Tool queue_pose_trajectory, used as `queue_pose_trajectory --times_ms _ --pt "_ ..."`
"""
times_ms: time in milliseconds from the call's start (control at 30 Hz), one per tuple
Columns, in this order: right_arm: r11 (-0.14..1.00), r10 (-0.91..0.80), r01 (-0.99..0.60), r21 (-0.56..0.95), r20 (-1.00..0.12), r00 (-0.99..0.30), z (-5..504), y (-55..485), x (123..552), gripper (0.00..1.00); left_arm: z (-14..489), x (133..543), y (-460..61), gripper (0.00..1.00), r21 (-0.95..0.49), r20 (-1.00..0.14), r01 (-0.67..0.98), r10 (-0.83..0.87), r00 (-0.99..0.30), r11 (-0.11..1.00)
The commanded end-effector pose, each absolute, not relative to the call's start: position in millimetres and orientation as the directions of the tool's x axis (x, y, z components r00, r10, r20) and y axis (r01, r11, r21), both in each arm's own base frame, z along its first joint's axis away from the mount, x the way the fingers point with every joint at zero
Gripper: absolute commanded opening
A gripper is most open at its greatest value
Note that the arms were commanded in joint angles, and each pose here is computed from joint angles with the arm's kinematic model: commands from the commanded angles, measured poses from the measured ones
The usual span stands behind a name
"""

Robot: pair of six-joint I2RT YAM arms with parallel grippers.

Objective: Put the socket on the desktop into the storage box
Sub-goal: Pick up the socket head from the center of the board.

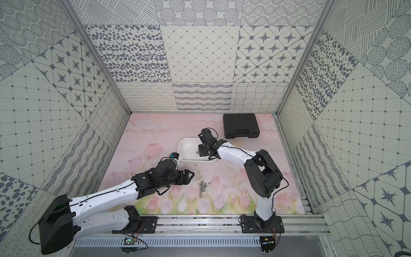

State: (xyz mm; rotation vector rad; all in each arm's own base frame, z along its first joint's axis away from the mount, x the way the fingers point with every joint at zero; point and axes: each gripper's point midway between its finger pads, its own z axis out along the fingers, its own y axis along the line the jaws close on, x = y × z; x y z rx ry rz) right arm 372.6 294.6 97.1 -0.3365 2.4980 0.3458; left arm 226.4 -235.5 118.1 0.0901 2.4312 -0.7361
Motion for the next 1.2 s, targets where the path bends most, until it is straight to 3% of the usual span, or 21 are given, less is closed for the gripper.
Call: queue_pose_trajectory --times_ms 0,333,567,800,1167 --pt "0.919 -0.145 -0.34 0.201 -0.629 -0.763 132.8 294.9 362.3 0.53 124.2 228.4 -238.0 0.87 -0.502 -0.572 0.234 -0.117 -0.812 0.833" --pt "0.941 -0.085 -0.278 0.195 -0.659 -0.747 136.8 208.5 261.7 0.54 122.0 228.9 -239.7 0.87 -0.502 -0.569 0.234 -0.114 -0.815 0.833" --pt "0.915 -0.106 -0.326 0.239 -0.637 -0.763 104.7 201.5 209.5 0.54 120.1 231.7 -237.7 0.87 -0.483 -0.578 0.229 -0.111 -0.809 0.845" --pt "0.929 -0.228 -0.348 0.127 -0.543 -0.808 56.8 208.1 200.6 0.53 116.4 232.5 -236.8 0.87 -0.471 -0.577 0.226 -0.105 -0.81 0.852" --pt "0.936 -0.266 -0.345 0.066 -0.51 -0.818 38.6 209.9 205.6 0.5 117.8 230.6 -239.0 0.87 -0.481 -0.571 0.231 -0.102 -0.815 0.846"
